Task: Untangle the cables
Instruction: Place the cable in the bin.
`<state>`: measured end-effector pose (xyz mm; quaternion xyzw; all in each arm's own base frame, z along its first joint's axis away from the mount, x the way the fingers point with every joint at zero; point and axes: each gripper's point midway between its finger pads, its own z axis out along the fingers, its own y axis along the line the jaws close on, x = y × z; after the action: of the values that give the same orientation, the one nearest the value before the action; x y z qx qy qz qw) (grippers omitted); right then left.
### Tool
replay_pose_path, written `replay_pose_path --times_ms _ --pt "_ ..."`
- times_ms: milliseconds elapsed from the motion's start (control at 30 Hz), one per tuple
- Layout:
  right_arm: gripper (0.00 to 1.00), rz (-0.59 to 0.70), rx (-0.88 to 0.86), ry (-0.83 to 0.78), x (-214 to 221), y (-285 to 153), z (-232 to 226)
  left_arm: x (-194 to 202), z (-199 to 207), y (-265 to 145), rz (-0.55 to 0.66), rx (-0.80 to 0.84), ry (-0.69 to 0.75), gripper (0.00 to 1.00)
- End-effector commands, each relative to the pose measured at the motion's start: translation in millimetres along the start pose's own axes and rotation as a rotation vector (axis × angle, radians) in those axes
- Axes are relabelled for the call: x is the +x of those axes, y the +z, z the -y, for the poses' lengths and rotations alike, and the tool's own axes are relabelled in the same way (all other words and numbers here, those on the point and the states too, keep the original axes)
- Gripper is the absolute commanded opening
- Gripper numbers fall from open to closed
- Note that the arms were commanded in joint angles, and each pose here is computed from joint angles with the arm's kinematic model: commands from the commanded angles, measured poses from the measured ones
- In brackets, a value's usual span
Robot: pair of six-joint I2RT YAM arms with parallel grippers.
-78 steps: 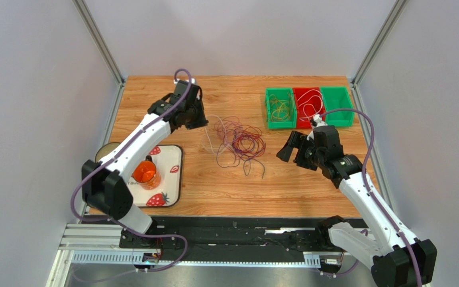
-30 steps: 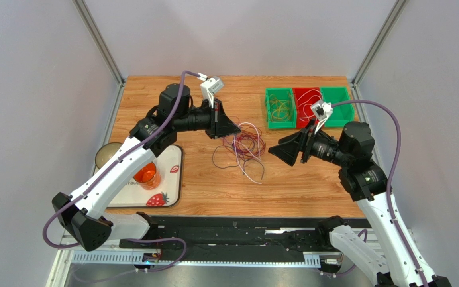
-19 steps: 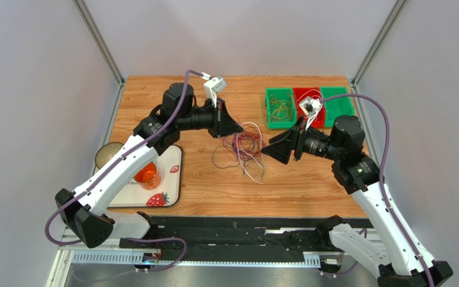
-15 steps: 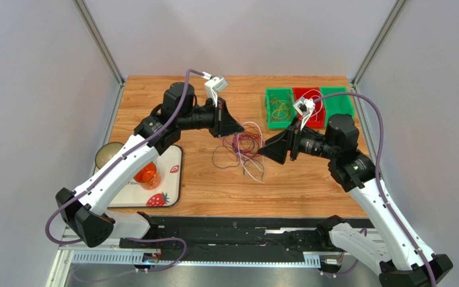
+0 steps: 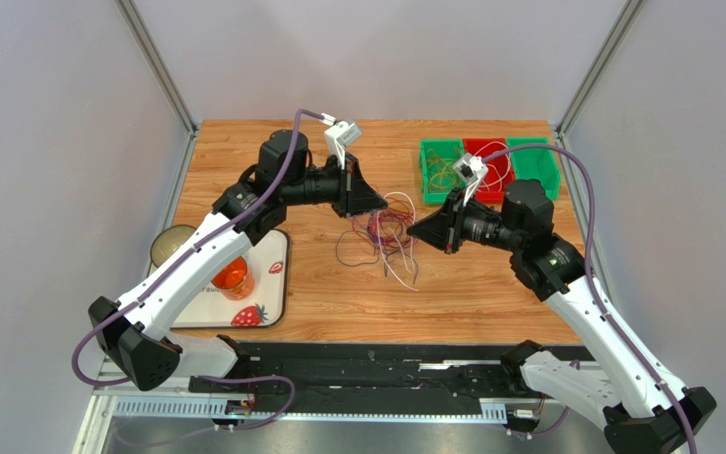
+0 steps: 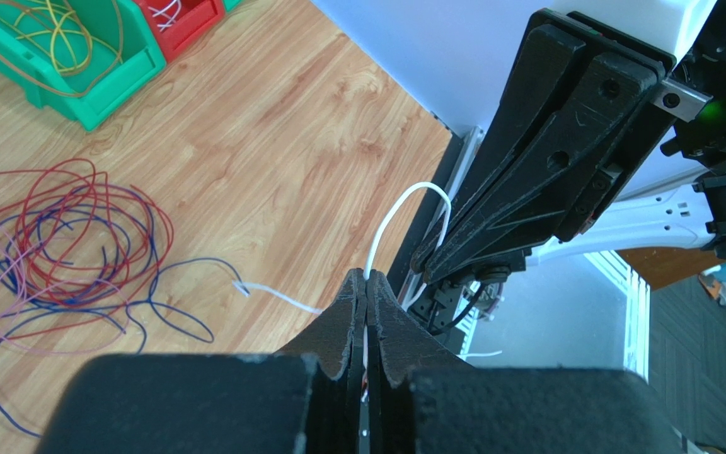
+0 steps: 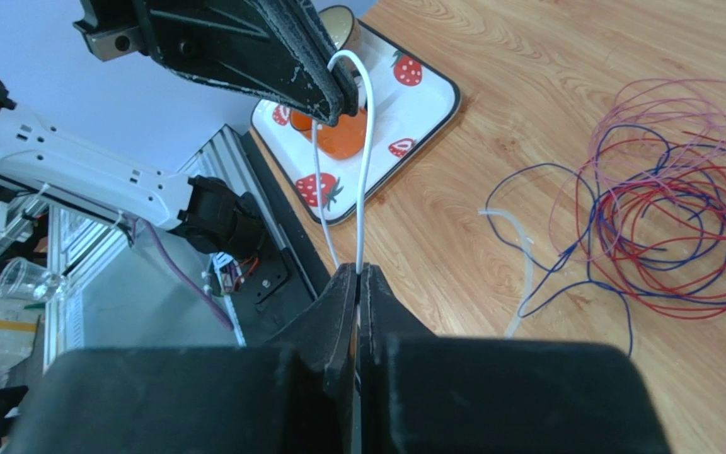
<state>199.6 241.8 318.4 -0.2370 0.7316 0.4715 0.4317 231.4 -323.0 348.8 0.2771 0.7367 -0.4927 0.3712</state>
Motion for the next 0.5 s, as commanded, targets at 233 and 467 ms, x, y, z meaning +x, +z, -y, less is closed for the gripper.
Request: replay_pose_path --times_ms 233,467 --pt "0.00 0.151 0.103 -0.073 -51.1 -12.7 -3.6 -8.6 8.0 -11.8 0.037 -0.018 0.056 0.51" --pt "0.00 0.236 0.219 -0.089 -87.5 -25.5 1.0 21.3 -14.2 -38.5 -0.003 -0.180 0.063 0.69"
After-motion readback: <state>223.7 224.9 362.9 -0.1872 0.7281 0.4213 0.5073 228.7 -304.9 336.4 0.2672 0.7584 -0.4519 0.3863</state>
